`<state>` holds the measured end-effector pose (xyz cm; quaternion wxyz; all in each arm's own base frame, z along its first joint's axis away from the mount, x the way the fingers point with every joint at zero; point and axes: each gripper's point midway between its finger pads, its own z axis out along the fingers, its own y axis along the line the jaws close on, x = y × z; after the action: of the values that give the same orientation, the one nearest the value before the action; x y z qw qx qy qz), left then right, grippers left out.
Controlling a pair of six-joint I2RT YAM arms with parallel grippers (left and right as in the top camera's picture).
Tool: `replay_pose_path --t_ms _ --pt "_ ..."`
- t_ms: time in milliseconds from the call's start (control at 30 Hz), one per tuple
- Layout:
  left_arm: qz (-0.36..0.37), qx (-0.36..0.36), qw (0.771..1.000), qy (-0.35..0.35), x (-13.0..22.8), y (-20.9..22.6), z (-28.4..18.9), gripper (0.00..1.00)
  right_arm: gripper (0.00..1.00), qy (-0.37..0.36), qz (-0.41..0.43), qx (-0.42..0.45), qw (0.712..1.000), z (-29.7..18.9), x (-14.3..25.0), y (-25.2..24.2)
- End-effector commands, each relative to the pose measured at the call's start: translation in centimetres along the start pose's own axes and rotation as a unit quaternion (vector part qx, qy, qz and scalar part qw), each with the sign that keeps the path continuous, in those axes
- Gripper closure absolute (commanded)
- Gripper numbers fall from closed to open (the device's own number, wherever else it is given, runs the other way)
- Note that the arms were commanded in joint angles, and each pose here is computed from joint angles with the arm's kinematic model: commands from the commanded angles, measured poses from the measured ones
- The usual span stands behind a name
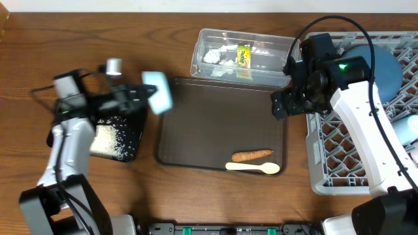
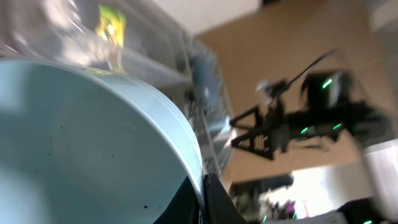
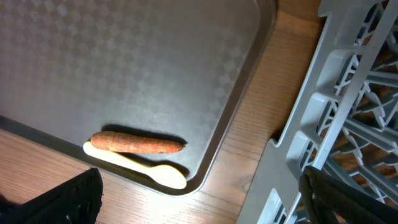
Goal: Sort waste into correct bins and load items into the dishwasher rack
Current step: 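Carry the empty bowl with the left gripper onto the brown tray and release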
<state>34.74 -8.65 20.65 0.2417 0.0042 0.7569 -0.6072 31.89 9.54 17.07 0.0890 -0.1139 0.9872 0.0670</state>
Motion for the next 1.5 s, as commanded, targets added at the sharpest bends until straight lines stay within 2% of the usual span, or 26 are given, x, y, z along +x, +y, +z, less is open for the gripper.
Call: replay_pose_path --t_ms 0,333,600,667,833,967,1300,1467 --pt "0.018 -0.065 0.998 0.021 0.8 1.0 3.2 0.94 0.01 -0.007 -0.008 0.003 1.0 -0.6 0.2 0.1" --pt "0.078 -0.247 0.963 0.074 5.2 4.7 9.5 0.94 0.01 0.003 -0.007 0.003 1.0 -0.6 0.7 0.1" --pt "0.181 -0.391 0.9 0.067 6.3 6.8 11.2 0.94 0.01 0.003 -0.001 0.003 1.0 -0.6 0.7 0.1" --pt "0.194 -0.399 0.893 0.071 6.9 6.7 11.8 0.94 0.01 0.003 -0.001 0.003 1.0 -0.6 0.7 0.1" --pt "0.218 -0.379 0.894 0.099 9.3 6.0 14.3 0.94 0.01 0.003 0.003 0.005 1.0 -0.6 0.6 0.0" --pt "0.225 -0.371 0.894 0.112 10.3 6.2 15.5 0.93 0.01 0.001 0.036 0.044 0.998 -0.7 0.6 -1.4" --pt "0.22 -0.37 0.894 0.123 10.9 6.4 15.5 0.65 0.01 -0.019 0.057 0.058 0.997 -0.8 -0.2 -1.9" --pt "0.206 -0.385 0.893 0.114 10.0 6.0 13.5 0.6 0.01 -0.049 0.054 -0.002 0.997 -0.7 -1.9 0.2"
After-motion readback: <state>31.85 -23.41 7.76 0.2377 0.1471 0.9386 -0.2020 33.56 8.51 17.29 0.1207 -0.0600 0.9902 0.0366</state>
